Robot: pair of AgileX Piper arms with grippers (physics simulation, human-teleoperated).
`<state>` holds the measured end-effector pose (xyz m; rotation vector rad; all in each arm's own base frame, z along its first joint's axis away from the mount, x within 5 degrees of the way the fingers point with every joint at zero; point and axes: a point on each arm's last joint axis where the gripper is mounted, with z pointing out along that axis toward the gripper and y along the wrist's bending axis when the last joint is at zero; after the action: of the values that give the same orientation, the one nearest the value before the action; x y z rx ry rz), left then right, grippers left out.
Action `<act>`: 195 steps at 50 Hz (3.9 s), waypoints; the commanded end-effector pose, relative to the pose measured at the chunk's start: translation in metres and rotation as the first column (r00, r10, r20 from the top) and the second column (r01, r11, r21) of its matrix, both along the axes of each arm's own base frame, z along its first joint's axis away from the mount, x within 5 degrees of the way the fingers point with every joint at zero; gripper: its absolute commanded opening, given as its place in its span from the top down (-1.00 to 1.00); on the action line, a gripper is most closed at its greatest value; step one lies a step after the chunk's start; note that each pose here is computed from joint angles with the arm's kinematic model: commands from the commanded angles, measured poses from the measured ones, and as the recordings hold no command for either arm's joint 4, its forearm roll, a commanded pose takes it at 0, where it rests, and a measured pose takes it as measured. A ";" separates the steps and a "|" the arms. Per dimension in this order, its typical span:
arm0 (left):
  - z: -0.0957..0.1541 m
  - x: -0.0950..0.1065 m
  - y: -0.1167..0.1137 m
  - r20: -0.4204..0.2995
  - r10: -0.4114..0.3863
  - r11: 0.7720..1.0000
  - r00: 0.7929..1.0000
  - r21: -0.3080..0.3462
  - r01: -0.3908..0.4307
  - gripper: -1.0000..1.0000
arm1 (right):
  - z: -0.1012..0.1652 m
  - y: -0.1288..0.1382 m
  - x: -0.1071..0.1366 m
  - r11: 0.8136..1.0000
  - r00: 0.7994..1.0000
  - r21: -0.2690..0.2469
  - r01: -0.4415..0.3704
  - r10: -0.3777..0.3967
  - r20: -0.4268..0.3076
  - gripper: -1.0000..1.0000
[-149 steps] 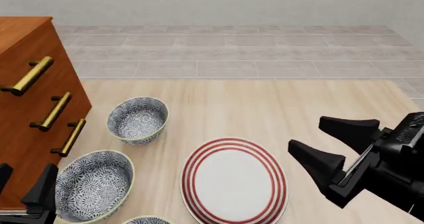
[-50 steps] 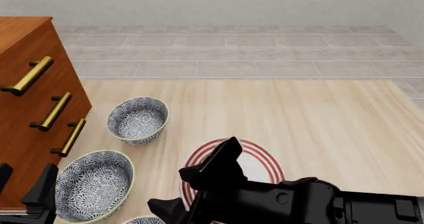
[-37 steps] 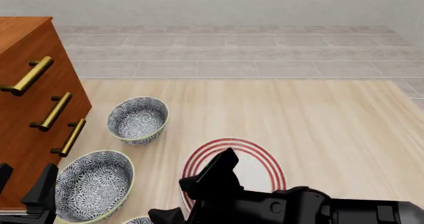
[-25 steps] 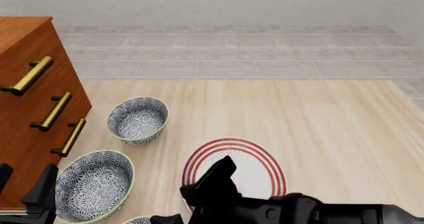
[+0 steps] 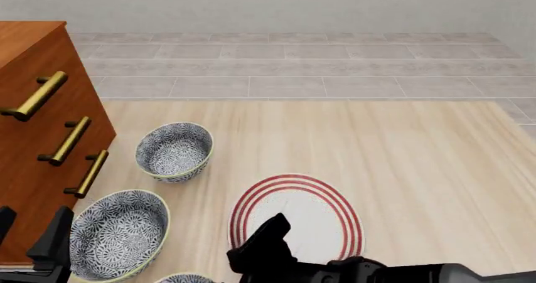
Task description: Put the bowl at the front on the plate.
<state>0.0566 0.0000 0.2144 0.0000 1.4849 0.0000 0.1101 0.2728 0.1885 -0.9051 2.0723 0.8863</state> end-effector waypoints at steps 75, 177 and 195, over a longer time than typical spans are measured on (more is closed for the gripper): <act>0.000 0.000 0.000 0.000 0.000 1.000 1.000 0.000 0.000 -1.00 | -0.032 0.009 0.000 0.999 1.000 -0.045 -0.022 0.022 0.000 1.00; 0.000 0.000 0.000 0.000 0.000 1.000 1.000 0.000 0.000 -1.00 | 0.060 -0.111 0.076 0.861 0.852 -0.085 0.502 -0.509 -0.121 1.00; 0.000 0.000 0.000 0.000 0.000 1.000 1.000 0.000 0.000 -1.00 | 0.048 -0.134 0.094 0.788 0.774 -0.114 0.605 -0.616 -0.146 1.00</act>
<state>0.0566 0.0000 0.2144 0.0001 1.4849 0.0000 0.1946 0.1496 0.2402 -0.2357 2.3260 0.5691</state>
